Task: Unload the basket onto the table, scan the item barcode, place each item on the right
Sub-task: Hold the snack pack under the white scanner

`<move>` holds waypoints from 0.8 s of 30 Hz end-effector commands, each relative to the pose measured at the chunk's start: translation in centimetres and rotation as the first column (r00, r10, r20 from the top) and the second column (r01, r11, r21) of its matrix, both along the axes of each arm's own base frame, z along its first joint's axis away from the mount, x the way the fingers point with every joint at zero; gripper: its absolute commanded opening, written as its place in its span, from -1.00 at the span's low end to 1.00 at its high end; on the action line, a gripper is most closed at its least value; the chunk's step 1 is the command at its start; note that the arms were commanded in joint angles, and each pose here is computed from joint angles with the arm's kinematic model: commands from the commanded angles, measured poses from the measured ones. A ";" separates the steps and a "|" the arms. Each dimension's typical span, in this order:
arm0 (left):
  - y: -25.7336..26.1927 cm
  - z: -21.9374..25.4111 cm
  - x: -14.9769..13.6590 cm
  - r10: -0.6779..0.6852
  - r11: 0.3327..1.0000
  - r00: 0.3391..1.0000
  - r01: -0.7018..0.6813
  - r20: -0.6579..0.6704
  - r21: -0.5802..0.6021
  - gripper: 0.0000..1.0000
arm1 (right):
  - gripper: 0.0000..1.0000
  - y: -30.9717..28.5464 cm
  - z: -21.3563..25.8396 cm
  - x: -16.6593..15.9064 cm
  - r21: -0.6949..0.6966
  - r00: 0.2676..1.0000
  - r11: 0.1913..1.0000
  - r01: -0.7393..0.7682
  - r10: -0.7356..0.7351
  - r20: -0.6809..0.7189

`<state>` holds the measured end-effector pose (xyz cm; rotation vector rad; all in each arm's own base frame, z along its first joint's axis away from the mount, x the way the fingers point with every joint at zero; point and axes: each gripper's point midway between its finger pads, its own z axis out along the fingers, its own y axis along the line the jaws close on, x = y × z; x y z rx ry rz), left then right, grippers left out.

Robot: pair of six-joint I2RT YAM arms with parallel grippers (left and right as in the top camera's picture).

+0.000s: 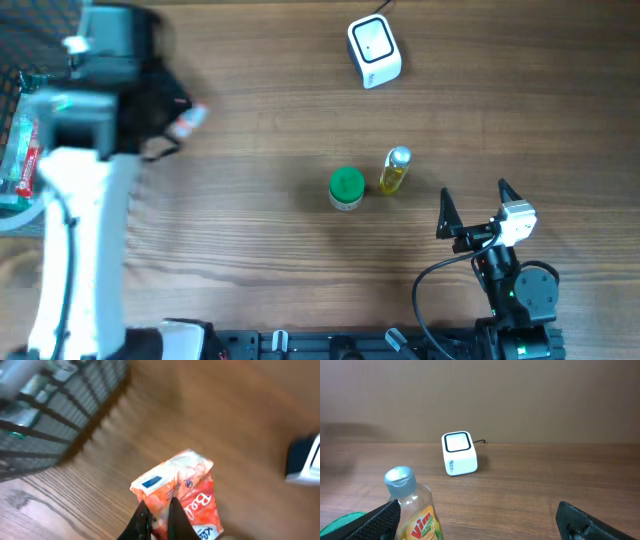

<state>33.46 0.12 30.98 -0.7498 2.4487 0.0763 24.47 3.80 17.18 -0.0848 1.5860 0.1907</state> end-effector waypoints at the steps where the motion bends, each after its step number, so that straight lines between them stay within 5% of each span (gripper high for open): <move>1: -4.7 -3.3 1.1 -0.049 0.986 0.993 0.065 -0.103 0.155 -0.92 | 0.99 -0.3 0.1 0.0 0.011 1.000 1.000 0.014 -0.014 0.003; 10: -13.0 -15.1 3.3 -0.170 0.868 0.902 0.328 -0.398 0.373 -0.92 | 1.00 -0.3 0.1 0.0 0.011 1.000 1.000 0.014 -0.014 0.003; 24: -16.3 -23.8 4.8 -0.199 0.870 0.863 0.373 -0.465 0.321 -0.92 | 0.99 -0.3 0.1 0.0 0.012 1.000 1.000 0.014 -0.014 0.003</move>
